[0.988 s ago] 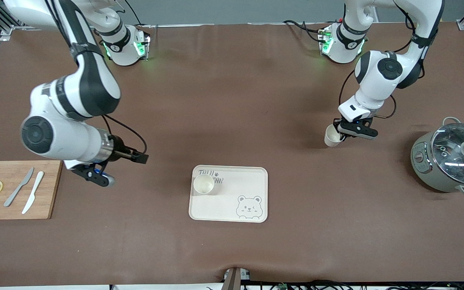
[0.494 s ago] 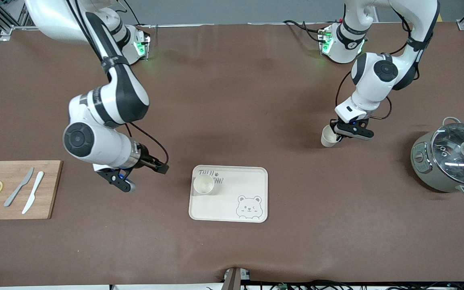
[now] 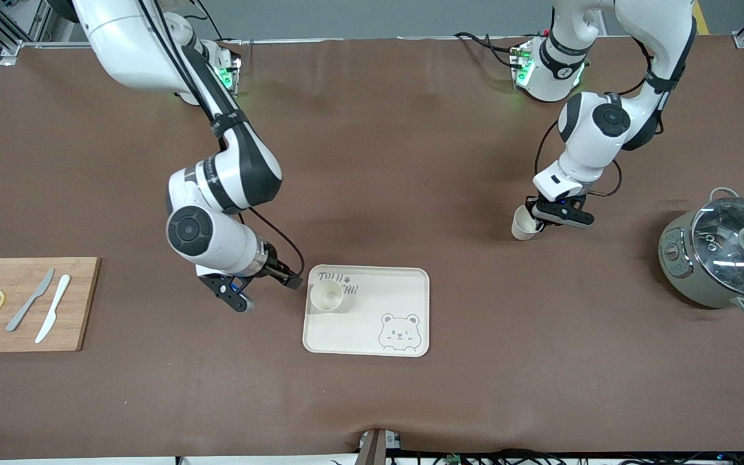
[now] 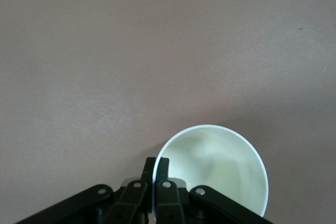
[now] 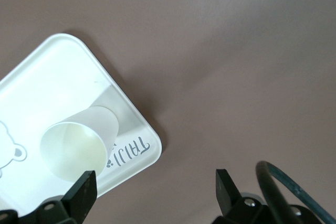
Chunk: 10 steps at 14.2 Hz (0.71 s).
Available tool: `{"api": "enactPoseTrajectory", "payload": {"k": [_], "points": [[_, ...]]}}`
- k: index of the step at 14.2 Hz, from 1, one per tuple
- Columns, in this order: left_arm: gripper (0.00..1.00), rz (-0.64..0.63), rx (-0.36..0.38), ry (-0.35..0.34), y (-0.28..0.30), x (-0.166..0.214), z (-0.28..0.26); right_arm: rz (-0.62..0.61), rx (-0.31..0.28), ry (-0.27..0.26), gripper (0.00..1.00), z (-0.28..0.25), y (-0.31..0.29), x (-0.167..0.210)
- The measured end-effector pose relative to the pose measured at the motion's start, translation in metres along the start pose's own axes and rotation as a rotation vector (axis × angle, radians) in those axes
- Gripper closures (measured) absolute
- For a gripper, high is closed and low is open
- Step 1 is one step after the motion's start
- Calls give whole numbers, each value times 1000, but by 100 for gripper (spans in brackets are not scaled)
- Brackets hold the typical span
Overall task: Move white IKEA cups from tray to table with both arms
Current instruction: 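Set the cup down with the left gripper while the right gripper approaches, then grasp the other white cup on the tray with the right gripper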
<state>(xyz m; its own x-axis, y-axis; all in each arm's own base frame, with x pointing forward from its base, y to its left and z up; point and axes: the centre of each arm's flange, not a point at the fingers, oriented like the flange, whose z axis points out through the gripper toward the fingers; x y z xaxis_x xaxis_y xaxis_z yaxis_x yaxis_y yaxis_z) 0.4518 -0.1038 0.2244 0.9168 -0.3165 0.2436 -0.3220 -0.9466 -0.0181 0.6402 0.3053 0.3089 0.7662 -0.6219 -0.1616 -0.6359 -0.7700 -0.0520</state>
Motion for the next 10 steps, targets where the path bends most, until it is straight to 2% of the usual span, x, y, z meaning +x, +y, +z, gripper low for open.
{"api": "enactPoseTrajectory", "payload": {"k": [2,4,10], "points": [[93,6,-1,4,2,2,-1,49,45,30,0,11,-10,-3],[73,11,-4,1,5,1,1,76,66,43,0,22,-17,-7],[14,2,0,4,-3,2,0,141,73,46,0,41,-24,-13]]}}
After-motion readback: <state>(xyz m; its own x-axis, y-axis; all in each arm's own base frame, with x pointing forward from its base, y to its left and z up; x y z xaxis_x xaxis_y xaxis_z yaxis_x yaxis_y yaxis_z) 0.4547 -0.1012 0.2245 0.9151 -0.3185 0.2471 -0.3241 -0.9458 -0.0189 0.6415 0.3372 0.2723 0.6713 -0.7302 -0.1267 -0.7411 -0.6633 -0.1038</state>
